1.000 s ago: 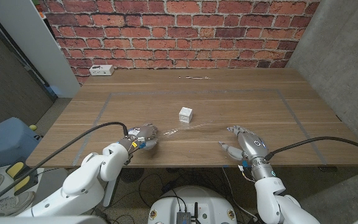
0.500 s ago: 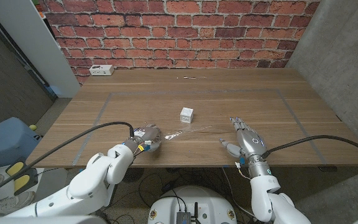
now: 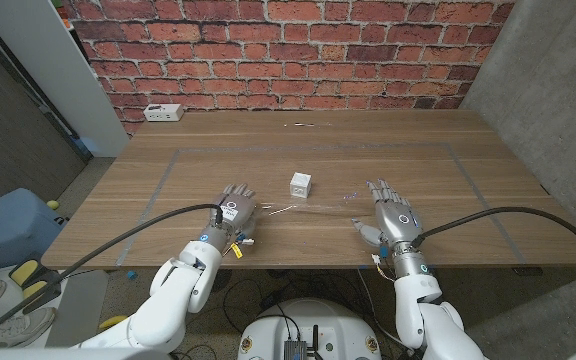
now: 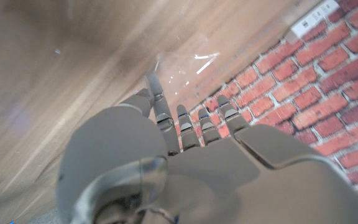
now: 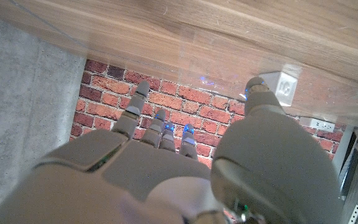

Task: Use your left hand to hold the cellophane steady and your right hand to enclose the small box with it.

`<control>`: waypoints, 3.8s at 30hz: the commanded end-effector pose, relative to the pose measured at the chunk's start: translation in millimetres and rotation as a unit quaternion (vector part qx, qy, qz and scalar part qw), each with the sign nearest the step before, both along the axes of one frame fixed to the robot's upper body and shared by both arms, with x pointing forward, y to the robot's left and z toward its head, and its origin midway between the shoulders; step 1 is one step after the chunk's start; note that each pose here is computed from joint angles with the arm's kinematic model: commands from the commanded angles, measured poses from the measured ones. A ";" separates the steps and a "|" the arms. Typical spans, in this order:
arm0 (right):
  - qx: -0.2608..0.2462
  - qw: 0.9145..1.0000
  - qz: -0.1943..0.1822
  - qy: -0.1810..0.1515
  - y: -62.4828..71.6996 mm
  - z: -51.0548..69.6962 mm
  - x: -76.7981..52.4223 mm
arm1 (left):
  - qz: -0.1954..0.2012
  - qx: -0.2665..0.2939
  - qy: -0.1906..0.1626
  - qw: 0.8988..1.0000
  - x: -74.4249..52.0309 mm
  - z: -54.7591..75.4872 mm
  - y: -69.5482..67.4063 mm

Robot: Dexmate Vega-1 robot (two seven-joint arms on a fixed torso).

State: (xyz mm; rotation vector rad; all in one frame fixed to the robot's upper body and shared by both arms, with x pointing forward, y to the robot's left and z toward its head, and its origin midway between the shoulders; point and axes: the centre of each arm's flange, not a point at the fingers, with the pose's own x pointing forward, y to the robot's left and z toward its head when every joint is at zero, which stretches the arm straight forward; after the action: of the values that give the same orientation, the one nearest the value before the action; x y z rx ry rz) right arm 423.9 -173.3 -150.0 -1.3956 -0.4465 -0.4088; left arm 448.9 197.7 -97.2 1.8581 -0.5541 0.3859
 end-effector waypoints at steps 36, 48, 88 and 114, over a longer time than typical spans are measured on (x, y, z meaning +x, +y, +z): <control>-0.087 0.991 0.026 -0.102 33.9 28.9 10.2 | -0.049 -0.011 -0.141 0.989 3.7 31.4 12.5; -0.067 0.988 0.046 -0.128 30.9 21.6 5.0 | -0.075 -0.072 -0.135 0.985 26.5 62.3 17.6; 0.018 0.954 0.086 -0.285 26.6 24.7 -1.0 | -0.070 -0.098 -0.074 0.990 90.7 115.8 4.2; -0.050 0.946 0.185 -0.260 41.9 43.6 5.8 | -0.040 -0.108 -0.044 0.992 143.8 126.1 -12.7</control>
State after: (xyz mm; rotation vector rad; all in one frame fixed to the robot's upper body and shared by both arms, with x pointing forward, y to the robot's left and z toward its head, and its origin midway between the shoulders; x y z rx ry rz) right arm 427.8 -135.6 -112.4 -1.2391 -1.1020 -0.4832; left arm 573.1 192.1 25.5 1.6083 -0.6663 0.4572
